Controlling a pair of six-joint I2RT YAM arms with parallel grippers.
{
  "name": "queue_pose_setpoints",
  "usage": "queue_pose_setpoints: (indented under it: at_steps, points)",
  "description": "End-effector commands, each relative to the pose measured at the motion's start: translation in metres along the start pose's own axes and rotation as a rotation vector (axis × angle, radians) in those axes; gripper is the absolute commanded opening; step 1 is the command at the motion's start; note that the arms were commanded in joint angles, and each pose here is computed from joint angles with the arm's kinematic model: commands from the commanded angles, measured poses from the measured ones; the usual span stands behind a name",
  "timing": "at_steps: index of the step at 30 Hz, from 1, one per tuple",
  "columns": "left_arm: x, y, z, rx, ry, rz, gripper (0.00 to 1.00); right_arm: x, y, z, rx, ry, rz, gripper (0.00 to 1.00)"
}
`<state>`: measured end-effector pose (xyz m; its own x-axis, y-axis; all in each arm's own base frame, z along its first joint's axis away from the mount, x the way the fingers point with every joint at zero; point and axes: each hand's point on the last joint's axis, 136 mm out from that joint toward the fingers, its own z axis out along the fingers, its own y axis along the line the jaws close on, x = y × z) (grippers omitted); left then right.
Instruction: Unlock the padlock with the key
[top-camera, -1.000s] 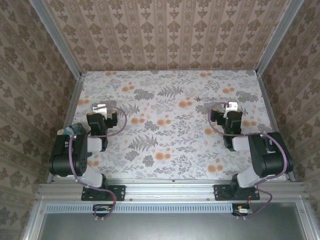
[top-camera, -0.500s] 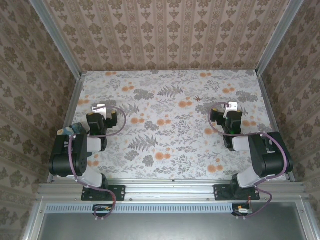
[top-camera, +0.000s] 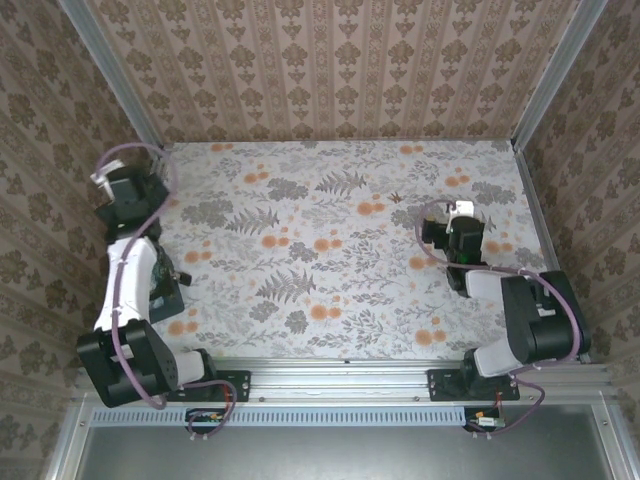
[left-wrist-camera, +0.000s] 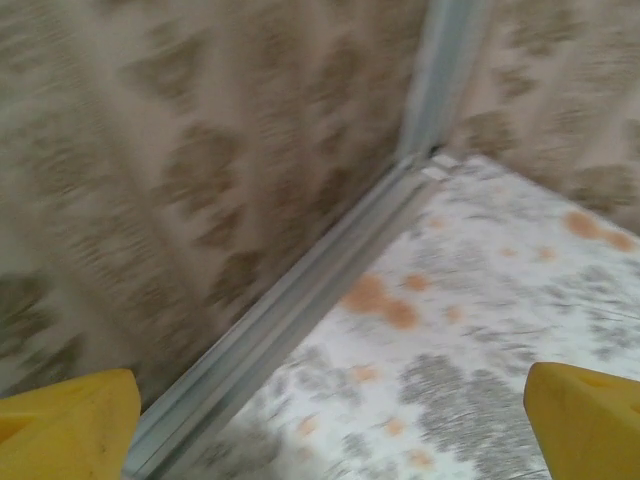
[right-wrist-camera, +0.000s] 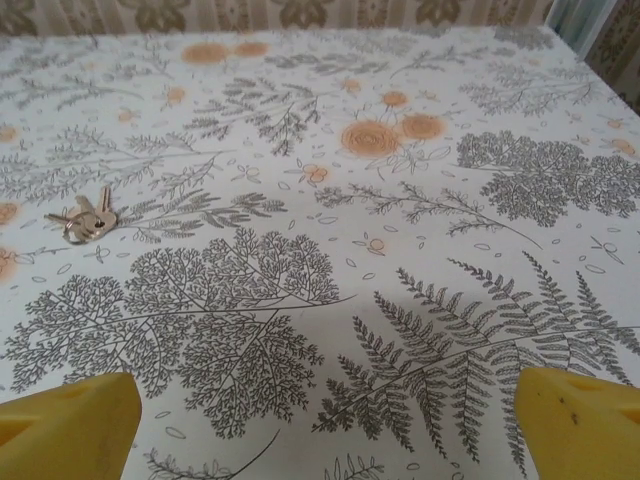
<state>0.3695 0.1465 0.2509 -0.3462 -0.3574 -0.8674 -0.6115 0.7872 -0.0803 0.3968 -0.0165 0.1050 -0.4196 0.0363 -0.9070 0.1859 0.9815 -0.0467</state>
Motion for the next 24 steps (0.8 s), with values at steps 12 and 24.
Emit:
queue_pose_setpoints:
  at_steps: [12,24]
  points:
    - [0.143,0.107,0.003,-0.147,0.582,-0.267,0.97,-0.069,0.036,-0.042,-0.159,0.016,0.108,0.94]
    - [0.185,0.057,0.017,-0.048,0.737,-0.164,0.94,-0.069,0.043,-0.063,-0.201,0.029,0.124,0.95]
